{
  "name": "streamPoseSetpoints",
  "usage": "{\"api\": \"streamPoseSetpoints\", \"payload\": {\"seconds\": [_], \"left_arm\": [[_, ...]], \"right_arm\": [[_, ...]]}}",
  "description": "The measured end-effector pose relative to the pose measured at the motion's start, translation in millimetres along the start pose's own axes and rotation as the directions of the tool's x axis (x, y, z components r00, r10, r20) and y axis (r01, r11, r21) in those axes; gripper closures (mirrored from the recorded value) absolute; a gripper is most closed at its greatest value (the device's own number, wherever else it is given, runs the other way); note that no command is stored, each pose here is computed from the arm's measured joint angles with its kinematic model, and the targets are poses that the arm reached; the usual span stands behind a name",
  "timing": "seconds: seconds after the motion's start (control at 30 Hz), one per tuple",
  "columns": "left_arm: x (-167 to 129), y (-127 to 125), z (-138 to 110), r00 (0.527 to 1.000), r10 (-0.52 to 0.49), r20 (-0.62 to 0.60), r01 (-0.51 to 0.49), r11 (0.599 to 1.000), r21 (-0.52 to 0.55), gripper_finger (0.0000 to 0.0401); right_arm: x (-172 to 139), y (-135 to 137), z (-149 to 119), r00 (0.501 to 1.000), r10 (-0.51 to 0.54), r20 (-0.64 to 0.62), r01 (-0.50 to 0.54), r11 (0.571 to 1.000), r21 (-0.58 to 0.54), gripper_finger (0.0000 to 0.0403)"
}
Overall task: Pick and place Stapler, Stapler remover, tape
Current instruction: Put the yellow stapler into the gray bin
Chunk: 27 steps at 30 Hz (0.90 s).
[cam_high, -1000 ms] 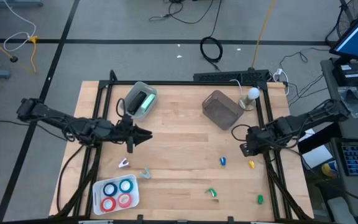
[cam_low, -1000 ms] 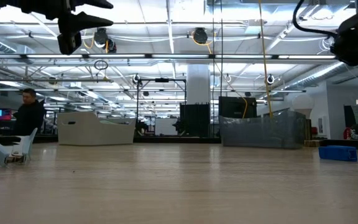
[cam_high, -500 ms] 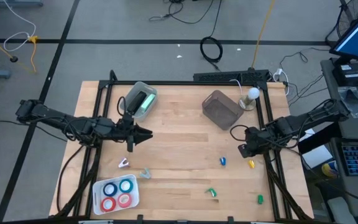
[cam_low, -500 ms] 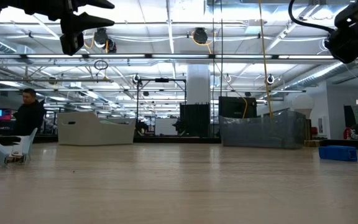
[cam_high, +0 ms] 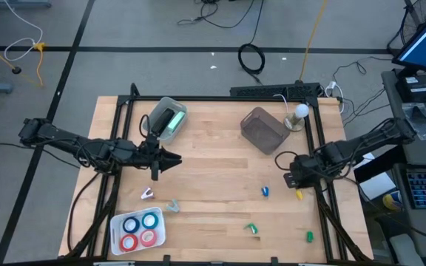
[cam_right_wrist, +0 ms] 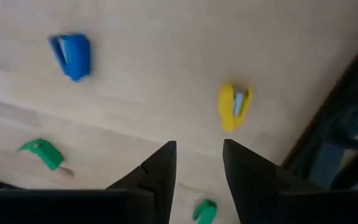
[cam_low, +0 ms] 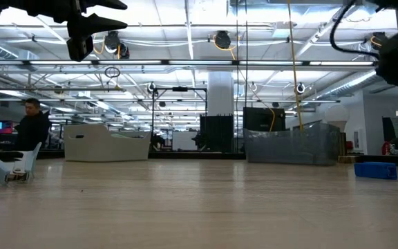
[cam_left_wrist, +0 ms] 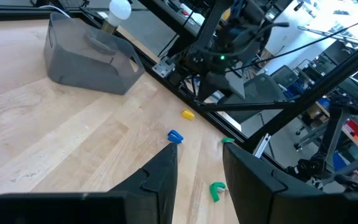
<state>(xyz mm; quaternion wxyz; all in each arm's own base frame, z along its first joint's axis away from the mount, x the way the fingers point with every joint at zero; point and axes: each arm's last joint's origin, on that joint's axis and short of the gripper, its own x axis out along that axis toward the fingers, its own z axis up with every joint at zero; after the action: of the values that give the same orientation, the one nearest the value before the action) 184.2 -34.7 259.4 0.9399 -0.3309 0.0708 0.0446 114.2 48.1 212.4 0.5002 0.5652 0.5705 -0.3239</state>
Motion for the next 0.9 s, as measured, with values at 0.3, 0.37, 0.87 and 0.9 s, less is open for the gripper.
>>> {"api": "streamPoseSetpoints", "payload": {"seconds": [0.3,0.37,0.87,0.9], "left_arm": [[0,0,0,1.000,0.000,0.001,0.000,1.000,-0.002,0.0272],[0,0,0,1.000,0.000,0.000,0.000,1.000,-0.002,0.0272],[0,1,0,1.000,0.007,-0.003,-0.007,1.000,0.000,0.0272],[0,1,0,1.000,0.007,-0.003,-0.007,1.000,0.000,0.0272]], "right_arm": [[22,-6,5,0.998,-0.007,-0.058,0.011,0.998,0.064,0.0253],[26,-8,5,0.998,-0.018,-0.061,0.023,0.995,0.094,0.0254],[44,-20,0,0.995,-0.083,-0.053,0.091,0.980,0.177,0.0253],[44,-20,1,0.996,-0.073,-0.043,0.080,0.981,0.178,0.0253]]}}
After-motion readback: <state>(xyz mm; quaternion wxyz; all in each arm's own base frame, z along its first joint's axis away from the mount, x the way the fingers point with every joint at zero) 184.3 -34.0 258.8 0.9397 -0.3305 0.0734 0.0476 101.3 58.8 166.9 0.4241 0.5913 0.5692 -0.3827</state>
